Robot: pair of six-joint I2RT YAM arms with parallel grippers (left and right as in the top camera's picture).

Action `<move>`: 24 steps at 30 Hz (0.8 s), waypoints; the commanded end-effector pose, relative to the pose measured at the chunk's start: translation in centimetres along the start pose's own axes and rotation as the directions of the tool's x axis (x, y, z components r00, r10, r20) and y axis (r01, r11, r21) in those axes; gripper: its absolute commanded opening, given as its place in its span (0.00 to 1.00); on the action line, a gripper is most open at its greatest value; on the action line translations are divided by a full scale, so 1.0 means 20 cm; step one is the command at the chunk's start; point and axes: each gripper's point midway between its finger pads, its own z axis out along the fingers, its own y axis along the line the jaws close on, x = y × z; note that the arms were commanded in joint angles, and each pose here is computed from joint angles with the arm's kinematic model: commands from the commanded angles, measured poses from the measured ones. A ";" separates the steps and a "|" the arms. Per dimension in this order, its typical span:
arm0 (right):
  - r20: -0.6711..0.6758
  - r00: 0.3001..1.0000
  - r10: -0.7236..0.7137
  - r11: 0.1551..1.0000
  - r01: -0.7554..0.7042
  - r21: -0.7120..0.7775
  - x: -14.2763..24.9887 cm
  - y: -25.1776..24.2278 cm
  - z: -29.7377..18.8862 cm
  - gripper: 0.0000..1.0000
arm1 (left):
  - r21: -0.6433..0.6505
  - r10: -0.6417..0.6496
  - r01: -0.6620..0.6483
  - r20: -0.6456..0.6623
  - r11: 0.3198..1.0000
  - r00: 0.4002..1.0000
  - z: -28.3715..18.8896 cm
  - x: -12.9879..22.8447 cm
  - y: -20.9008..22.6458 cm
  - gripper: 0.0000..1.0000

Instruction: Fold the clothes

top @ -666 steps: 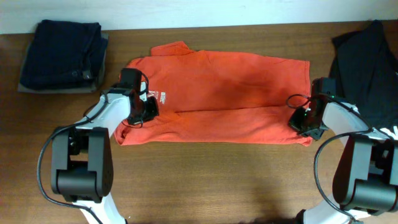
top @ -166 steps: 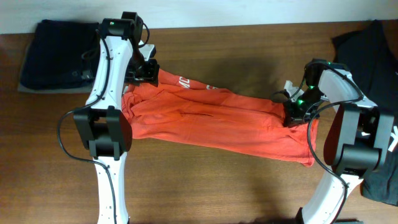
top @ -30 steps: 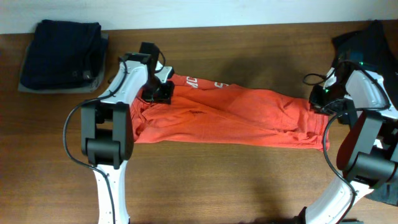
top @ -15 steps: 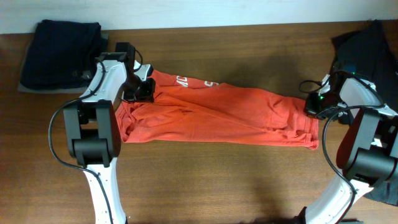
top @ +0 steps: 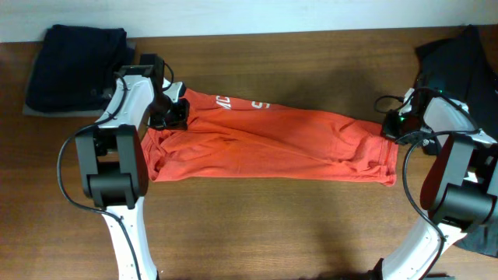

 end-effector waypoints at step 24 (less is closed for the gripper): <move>-0.413 0.887 -0.205 0.975 0.148 -0.167 0.42 0.39 -0.38 0.04 | -0.129 -0.087 0.082 -0.033 0.988 0.996 0.00 0.06 0.24 0.01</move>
